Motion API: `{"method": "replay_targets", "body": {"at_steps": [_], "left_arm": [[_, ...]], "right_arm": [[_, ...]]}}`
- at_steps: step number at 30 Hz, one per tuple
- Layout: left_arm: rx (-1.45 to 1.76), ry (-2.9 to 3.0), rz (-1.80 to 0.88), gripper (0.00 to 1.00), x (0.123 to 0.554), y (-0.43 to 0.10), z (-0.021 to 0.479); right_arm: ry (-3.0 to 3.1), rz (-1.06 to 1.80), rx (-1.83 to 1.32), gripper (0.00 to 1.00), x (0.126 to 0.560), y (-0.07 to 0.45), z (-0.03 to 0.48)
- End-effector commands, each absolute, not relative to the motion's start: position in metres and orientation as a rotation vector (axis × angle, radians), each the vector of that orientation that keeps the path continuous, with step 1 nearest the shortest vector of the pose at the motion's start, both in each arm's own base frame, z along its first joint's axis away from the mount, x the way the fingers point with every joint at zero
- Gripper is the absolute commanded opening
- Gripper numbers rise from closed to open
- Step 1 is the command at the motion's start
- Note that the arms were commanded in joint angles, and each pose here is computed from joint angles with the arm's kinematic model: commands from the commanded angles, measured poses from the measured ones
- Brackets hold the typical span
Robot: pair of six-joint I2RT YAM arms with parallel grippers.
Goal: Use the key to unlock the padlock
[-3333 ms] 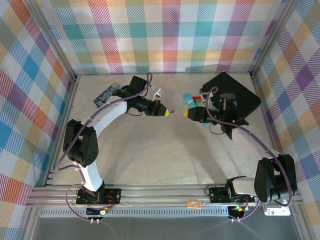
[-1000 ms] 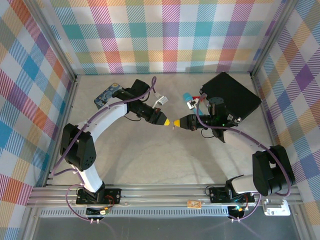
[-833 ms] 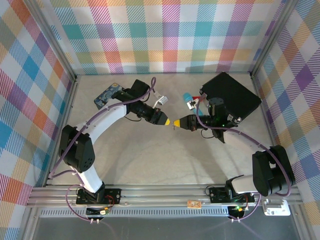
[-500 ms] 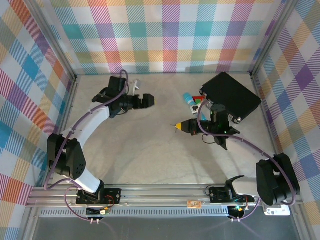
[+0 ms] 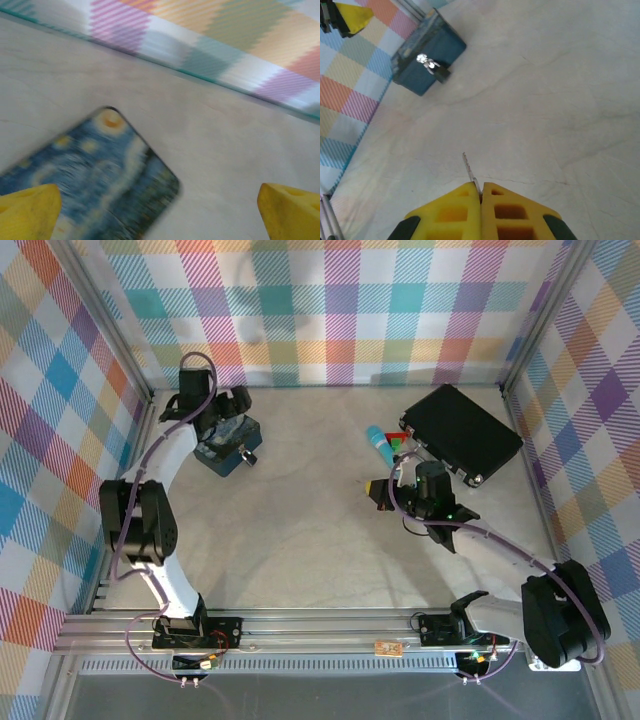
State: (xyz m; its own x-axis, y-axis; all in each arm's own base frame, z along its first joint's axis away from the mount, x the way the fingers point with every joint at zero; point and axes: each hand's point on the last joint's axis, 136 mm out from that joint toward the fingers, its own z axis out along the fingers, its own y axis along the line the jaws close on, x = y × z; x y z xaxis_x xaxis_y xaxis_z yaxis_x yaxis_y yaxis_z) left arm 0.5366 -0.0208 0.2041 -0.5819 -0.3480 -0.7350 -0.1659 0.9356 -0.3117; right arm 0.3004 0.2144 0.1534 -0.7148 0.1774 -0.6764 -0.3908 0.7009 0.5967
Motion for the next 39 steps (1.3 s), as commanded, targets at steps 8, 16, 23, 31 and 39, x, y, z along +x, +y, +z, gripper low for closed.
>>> {"method": "replay_targets", "body": {"at_steps": [8,16,23,31,39], "left_arm": [[-0.383,2.347,-0.182,1.0,0.57,0.032,0.141],[-0.19,2.396,-0.484,1.0,0.579,-0.021,0.117],[-0.018,2.427,-0.634,0.99,0.568,-0.086,0.102],[0.09,2.388,-0.71,0.99,0.561,-0.151,0.116],[0.028,2.276,-0.67,0.99,0.561,-0.142,0.218]], "right_arm": [[2.189,1.01,-0.213,0.0,0.3,0.224,0.163],[2.189,0.997,-0.223,0.0,0.296,0.22,0.167],[2.188,0.979,-0.211,0.0,0.291,0.215,0.166],[2.208,0.954,-0.148,0.0,0.288,0.207,0.154],[2.244,0.961,-0.15,0.0,0.289,0.21,0.142]]}}
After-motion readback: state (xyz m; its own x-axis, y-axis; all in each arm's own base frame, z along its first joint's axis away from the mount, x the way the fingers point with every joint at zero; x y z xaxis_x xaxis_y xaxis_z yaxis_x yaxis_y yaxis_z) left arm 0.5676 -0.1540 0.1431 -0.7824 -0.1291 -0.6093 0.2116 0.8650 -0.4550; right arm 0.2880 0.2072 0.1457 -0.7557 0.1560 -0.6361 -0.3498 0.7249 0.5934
